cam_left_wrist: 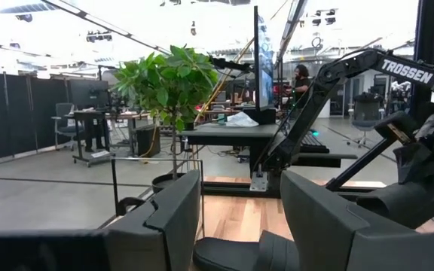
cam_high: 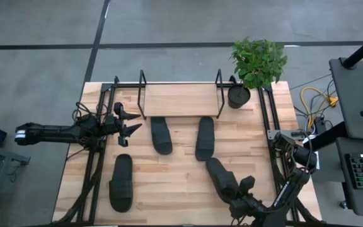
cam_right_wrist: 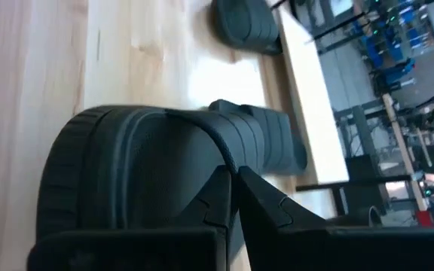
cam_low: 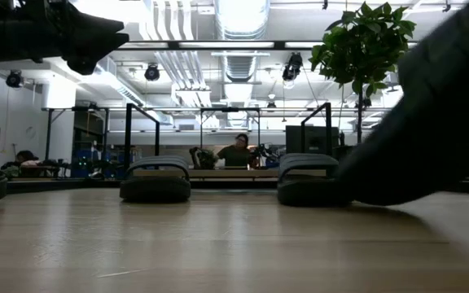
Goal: Pick and place slides into the shelf
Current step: Put the bottom right black slides on the shelf
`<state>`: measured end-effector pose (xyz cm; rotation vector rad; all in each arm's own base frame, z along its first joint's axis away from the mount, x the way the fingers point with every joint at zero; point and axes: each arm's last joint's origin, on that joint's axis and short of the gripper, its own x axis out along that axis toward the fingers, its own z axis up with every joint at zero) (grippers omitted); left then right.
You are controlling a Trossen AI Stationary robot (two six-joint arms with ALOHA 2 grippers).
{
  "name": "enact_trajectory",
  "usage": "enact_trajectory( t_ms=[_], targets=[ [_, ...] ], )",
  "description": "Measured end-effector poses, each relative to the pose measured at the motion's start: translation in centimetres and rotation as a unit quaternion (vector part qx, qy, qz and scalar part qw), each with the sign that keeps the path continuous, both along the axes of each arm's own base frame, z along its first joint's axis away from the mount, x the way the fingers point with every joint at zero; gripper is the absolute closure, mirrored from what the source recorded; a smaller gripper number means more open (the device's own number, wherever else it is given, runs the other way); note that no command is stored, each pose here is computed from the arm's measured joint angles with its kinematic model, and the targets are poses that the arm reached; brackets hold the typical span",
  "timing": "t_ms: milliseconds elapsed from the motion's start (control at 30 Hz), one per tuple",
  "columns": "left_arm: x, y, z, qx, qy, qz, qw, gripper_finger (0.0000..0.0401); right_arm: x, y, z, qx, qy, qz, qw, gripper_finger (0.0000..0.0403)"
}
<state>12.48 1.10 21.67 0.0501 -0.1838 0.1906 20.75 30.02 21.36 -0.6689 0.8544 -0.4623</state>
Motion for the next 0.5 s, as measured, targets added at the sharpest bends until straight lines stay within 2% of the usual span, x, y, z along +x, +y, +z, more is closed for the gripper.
enact_trajectory(
  t_ms=[200, 500],
  targets=[
    [0.0, 0.0, 0.1, -0.002, -0.007, -0.001, 1.000, 0.0230, 1.5, -0.7, 0.7, -0.025, -0.037, 0.007, 0.999, 0.0395],
    [-0.1, 0.0, 0.3, -0.015, -0.015, -0.011, 1.000, 0.0230, 2.7, -0.4, 3.2, -0.032, -0.038, 0.031, 0.998, 0.0395]
  ],
)
